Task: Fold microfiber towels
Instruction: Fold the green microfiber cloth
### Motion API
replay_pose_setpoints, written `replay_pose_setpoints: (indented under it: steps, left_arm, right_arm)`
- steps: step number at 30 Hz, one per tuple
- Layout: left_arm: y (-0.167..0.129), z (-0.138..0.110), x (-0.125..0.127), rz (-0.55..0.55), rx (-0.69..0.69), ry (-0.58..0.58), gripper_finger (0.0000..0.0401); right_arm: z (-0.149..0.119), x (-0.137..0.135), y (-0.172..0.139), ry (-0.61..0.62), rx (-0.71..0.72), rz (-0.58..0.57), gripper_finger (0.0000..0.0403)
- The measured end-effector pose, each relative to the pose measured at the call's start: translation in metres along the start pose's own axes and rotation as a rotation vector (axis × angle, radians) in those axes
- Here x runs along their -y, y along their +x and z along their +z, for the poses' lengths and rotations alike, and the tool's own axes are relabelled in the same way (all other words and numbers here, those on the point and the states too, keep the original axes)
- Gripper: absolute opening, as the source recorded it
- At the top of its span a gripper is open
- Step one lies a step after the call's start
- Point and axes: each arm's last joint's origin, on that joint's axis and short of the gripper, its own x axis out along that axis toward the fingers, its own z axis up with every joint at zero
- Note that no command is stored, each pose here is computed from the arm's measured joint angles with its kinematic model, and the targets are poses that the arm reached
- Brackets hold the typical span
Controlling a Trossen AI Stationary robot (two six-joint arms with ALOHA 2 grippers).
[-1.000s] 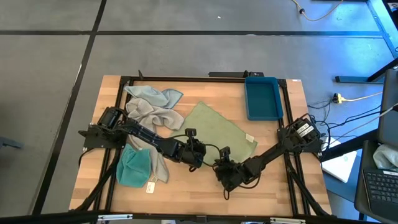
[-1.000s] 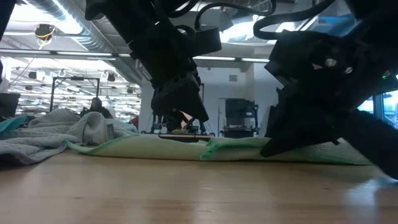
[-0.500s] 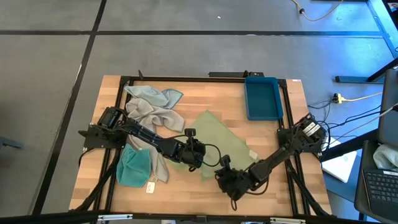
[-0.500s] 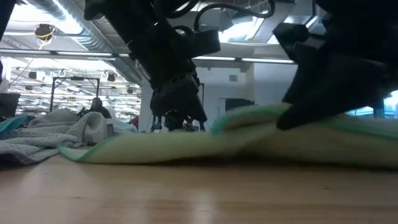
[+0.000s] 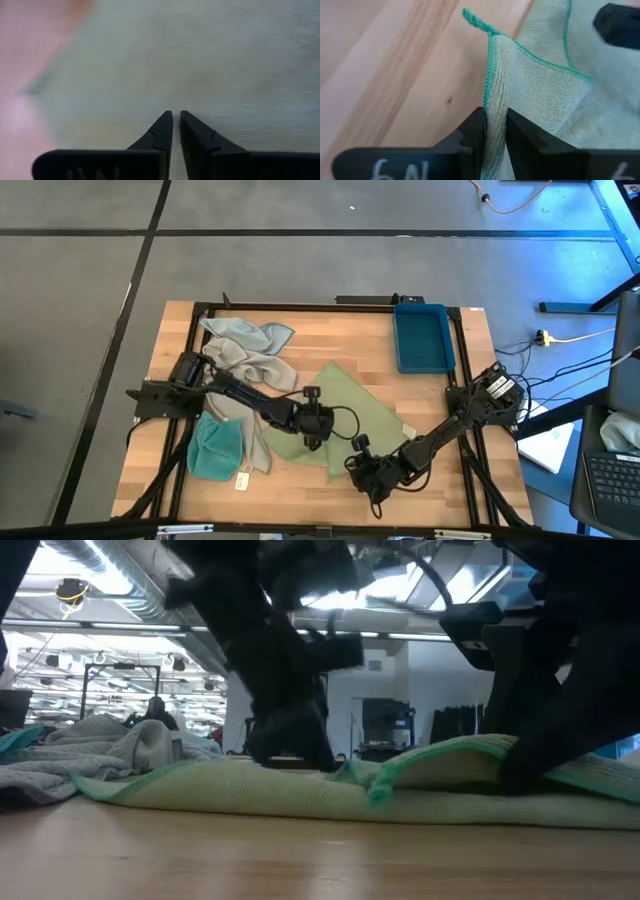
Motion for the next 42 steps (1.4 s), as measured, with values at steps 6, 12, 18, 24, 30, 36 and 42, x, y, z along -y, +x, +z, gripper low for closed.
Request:
replay_pose_setpoints:
  steps: [6, 12, 18, 24, 30, 36, 42]
  left_arm:
    - [0.02, 0.0, -0.014, -0.057, -0.008, -0.046, 0.0027]
    - [0.032, -0.004, -0.037, 0.041, -0.048, -0.052, 0.0027]
    - [0.04, -0.007, -0.056, 0.094, -0.077, -0.082, 0.0027]
    - [0.044, -0.009, -0.066, 0.132, -0.092, -0.086, 0.0027]
    - [0.045, -0.01, -0.067, 0.133, -0.095, -0.078, 0.0027]
    - [0.042, -0.009, -0.062, 0.13, -0.09, -0.066, 0.0027]
    - [0.011, -0.003, -0.047, 0.054, -0.074, -0.01, 0.0027]
  right_arm:
    - [0.0, 0.0, 0.0, -0.003, 0.003, 0.0, 0.008]
    - [0.001, 0.0, 0.0, -0.023, 0.006, 0.0, 0.008]
    - [0.001, 0.0, 0.0, -0.026, 0.006, 0.002, 0.008]
    - [0.0, -0.003, 0.0, -0.027, 0.001, 0.109, 0.008]
    - [0.002, -0.006, -0.001, -0.02, 0.013, 0.199, 0.008]
    - [0.004, -0.007, -0.001, -0.013, 0.03, 0.22, 0.0081]
    - [0.005, -0.001, -0.011, 0.015, 0.023, 0.182, 0.0081]
